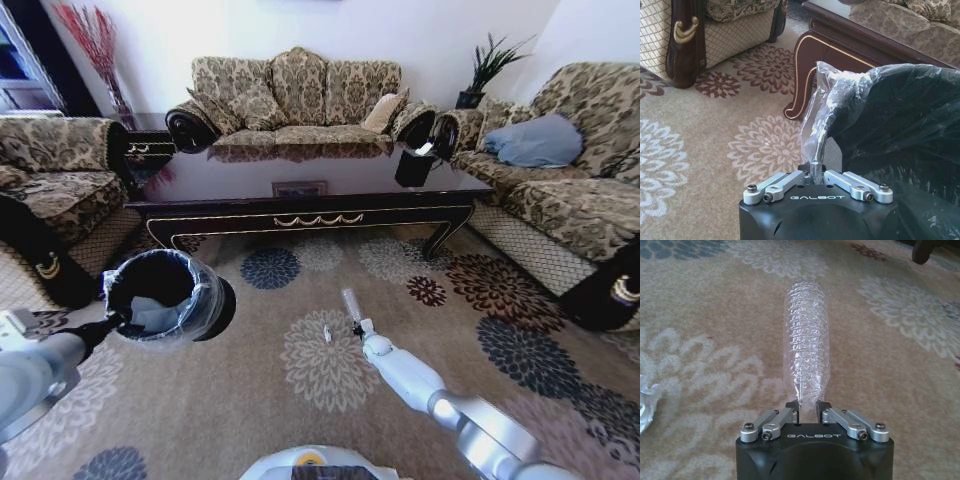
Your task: Move to the front of the table and pick up the trash from the floor, then place it into the trash bin.
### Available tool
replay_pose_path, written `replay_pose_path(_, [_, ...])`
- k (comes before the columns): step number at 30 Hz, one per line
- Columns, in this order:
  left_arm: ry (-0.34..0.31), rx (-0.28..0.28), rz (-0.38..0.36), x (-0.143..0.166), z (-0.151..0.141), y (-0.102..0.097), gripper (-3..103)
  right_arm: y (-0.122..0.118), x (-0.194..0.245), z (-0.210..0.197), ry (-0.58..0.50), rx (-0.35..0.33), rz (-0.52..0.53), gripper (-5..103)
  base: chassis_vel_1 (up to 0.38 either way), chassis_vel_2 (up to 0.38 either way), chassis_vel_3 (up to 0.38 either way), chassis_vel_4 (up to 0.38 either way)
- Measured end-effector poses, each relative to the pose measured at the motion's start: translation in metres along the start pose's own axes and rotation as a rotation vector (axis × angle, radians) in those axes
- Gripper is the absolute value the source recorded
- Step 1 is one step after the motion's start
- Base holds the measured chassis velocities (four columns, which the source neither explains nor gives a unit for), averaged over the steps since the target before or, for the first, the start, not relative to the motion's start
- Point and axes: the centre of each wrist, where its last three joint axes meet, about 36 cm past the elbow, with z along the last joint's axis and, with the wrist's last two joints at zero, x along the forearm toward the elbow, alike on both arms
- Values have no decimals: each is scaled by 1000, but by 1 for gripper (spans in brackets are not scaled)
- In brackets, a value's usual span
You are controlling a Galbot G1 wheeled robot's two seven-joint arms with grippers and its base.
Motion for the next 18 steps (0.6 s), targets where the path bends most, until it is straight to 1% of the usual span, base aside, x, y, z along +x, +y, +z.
replay_pose_path(2, [4,1,-1,-1,0,0,0,-17,6,5,-28,15,8,16,0,0,0,0])
replay_pose_path(3, [5,3,-1,-2,1,0,0,-30,11,7,-51,26,11,16,0,0,0,0])
replay_pose_path(4, [5,3,-1,-2,1,0,0,-30,11,7,-51,26,11,16,0,0,0,0])
replay_pose_path(7, [25,7,2,-7,7,-1,0,-61,27,0,-134,38,-8,16,0,0,0,0])
replay_pose_path(9, [48,2,-7,-15,18,-2,0,-74,41,-10,-195,36,-33,16,0,0,0,0])
replay_pose_path(10, [48,2,-7,-15,18,-2,0,-74,41,-10,-195,36,-33,16,0,0,0,0])
replay_pose_path(11, [67,1,-5,-20,26,-4,0,-78,51,-21,-243,30,-58,16,0,0,0,0])
replay_pose_path(13, [111,18,18,-27,42,-10,0,-79,69,-41,-325,21,-111,16,0,0,0,0])
replay_pose_path(14, [111,18,18,-27,42,-10,0,-79,69,-41,-325,21,-111,16,0,0,0,0])
replay_pose_path(18, [170,43,41,-35,63,-16,0,-77,99,-74,-461,12,-191,16,0,0,0,0])
